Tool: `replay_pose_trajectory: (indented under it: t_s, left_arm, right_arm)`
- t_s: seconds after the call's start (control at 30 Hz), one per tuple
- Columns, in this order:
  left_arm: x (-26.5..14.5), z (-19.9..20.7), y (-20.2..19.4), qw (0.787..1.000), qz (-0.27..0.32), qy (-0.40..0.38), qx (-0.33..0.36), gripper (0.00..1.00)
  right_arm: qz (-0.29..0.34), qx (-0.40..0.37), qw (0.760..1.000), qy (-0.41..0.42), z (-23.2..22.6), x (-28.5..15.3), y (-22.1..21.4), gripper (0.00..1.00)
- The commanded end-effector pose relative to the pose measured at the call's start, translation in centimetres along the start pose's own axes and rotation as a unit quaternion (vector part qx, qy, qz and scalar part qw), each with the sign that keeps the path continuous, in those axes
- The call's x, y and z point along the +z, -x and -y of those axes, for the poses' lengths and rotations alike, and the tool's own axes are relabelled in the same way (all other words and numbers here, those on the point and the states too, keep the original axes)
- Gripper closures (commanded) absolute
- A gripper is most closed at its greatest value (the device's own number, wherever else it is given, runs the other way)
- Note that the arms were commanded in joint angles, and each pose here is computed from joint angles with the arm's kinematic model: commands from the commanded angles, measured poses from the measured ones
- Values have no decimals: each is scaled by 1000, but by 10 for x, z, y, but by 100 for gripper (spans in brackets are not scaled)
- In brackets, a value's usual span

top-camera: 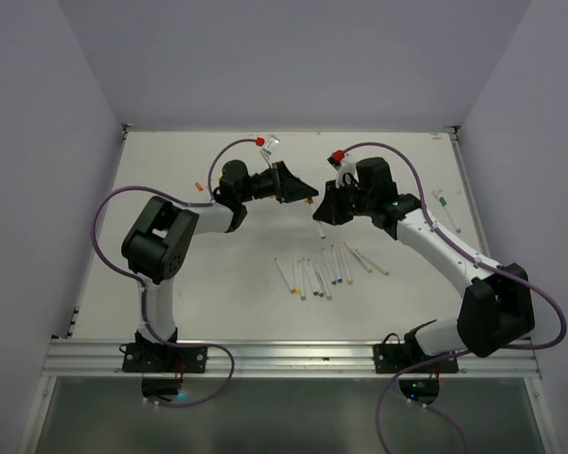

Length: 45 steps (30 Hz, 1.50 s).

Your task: Open the pen caps

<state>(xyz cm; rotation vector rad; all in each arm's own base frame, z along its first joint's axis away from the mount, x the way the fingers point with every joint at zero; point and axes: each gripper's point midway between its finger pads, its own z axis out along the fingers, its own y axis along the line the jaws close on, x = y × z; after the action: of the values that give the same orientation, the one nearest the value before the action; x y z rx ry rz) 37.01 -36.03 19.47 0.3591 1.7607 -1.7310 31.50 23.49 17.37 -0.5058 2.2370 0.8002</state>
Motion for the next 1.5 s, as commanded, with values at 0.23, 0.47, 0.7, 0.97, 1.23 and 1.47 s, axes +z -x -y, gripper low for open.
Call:
replay_pose_trajectory:
  t_s: [0.23, 0.47, 0.7, 0.97, 1.23, 1.47]
  left_arm:
    - [-3, 19, 7, 999, 6, -25, 20, 63]
    - [-4, 22, 6, 999, 6, -30, 14, 69]
    - [-4, 30, 12, 999, 13, -38, 24, 100]
    - [-6, 39, 14, 998, 25, -54, 12, 100]
    - [-6, 40, 14, 998, 24, -58, 2, 91]
    - [-7, 36, 15, 998, 33, -48, -5, 50]
  right_arm:
    - [51, -1, 999, -9, -2, 7, 34, 100]
    - [63, 8, 998, -9, -2, 11, 39, 100]
    - [46, 2, 999, -8, -3, 14, 29, 88]
    - [63, -8, 998, -4, -5, 18, 26, 50]
    - [69, -7, 998, -3, -8, 21, 31, 100]
    - [66, -8, 998, -10, -6, 18, 27, 100]
